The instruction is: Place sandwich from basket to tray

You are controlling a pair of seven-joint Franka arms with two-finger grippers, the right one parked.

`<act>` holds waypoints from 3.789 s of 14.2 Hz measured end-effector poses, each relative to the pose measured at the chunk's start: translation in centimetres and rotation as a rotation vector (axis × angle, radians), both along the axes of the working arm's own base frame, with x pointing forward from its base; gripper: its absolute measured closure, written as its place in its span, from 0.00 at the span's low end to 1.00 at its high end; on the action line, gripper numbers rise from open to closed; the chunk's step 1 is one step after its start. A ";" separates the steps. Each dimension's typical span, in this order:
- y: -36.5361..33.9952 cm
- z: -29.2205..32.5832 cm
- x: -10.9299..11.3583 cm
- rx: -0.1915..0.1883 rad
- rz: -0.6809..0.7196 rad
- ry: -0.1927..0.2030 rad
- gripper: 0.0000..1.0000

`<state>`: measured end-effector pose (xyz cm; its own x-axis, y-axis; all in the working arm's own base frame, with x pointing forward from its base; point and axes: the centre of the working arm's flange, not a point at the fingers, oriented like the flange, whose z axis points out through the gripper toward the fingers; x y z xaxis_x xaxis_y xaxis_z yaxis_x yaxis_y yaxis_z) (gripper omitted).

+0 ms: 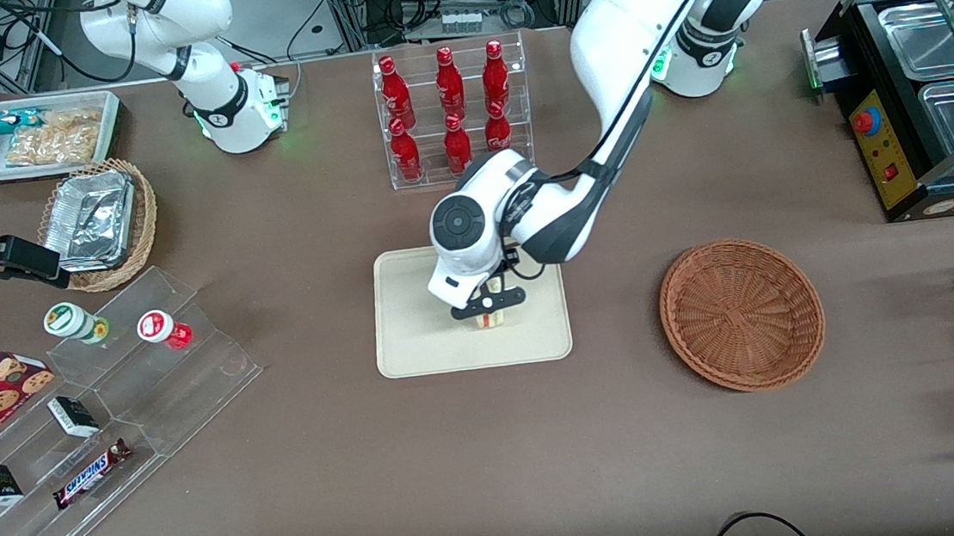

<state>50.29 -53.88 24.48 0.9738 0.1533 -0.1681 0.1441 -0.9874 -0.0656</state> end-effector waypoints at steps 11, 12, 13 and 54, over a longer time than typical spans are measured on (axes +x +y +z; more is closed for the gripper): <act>-1.5 -1.2 0.2 -0.031 -0.010 -0.020 0.30; -1.3 0.1 0.5 -0.025 -0.008 -0.022 0.18; -0.7 2.1 0.9 -0.012 -0.003 -0.020 0.09; 46.6 37.4 3.6 -0.044 -0.030 -0.091 0.00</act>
<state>53.88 -7.30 61.90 0.9894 0.1178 -0.0846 0.1174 -0.9930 -0.0097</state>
